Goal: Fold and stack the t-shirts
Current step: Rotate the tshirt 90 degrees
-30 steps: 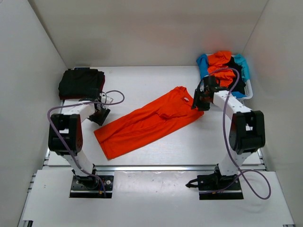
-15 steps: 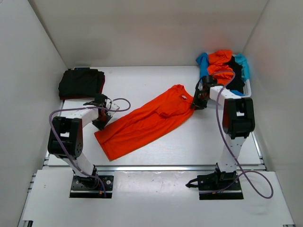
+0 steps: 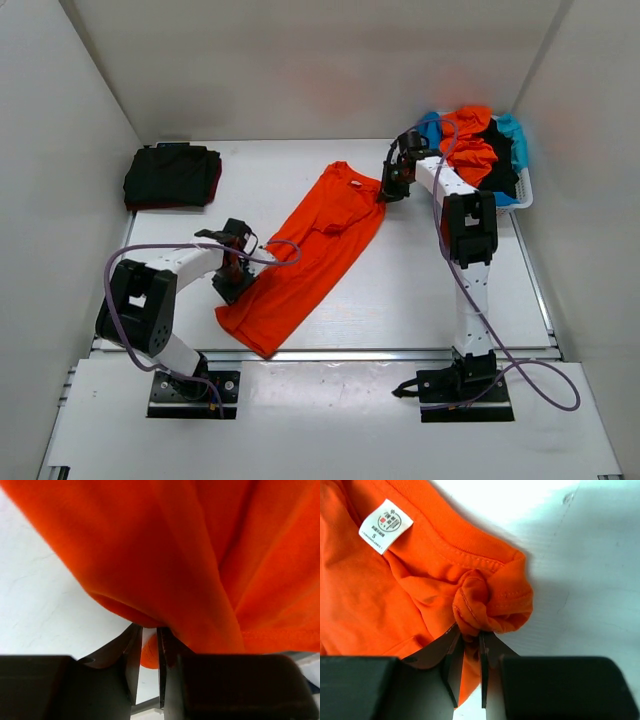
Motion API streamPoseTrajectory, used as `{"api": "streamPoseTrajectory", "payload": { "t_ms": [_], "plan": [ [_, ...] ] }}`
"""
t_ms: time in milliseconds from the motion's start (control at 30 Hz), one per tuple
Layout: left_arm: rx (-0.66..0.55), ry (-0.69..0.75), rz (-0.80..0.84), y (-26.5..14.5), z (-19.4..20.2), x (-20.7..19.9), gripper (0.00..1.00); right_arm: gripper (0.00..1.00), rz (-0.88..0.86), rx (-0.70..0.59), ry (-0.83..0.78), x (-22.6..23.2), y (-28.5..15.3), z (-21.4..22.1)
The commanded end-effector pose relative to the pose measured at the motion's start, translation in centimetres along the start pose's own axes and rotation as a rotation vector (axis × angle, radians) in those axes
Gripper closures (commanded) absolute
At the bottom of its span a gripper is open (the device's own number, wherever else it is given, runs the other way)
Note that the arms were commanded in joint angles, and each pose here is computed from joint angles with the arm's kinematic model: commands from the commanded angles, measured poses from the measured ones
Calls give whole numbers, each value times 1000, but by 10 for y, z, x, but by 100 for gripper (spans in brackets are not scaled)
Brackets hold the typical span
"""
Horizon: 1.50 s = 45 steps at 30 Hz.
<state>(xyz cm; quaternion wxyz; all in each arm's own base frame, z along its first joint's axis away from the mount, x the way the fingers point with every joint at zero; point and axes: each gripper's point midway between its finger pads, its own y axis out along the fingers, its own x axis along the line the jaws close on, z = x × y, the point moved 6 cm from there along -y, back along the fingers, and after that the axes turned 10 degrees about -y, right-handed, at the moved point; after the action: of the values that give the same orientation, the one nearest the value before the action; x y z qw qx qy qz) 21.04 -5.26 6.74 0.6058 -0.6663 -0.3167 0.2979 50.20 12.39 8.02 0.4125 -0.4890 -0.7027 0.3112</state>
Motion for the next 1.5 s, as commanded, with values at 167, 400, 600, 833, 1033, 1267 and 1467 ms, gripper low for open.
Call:
{"api": "streamPoseTrajectory", "payload": {
  "t_ms": [167,400,600,833,1033,1267,1467],
  "plan": [
    [72,111,237,19,1,-53,69,82,-67,-92,-88,23,31,-45],
    [7,96,422,27,-32,-108,64,49,-71,-228,-199,43,16,-84],
    [-11,-25,446,23,-34,-112,62,26,33,-334,-227,31,-73,-112],
    [-100,-207,213,-9,-25,-49,62,12,156,-268,-255,81,-183,-27],
    [-206,-392,95,-38,-13,-13,53,7,69,-117,-267,135,-194,142],
    [-309,-396,127,-52,-7,-28,49,17,-61,144,-167,176,-158,300],
    [-301,-412,151,-47,-13,-40,42,28,-153,239,-72,206,-150,337]
  ]
}}
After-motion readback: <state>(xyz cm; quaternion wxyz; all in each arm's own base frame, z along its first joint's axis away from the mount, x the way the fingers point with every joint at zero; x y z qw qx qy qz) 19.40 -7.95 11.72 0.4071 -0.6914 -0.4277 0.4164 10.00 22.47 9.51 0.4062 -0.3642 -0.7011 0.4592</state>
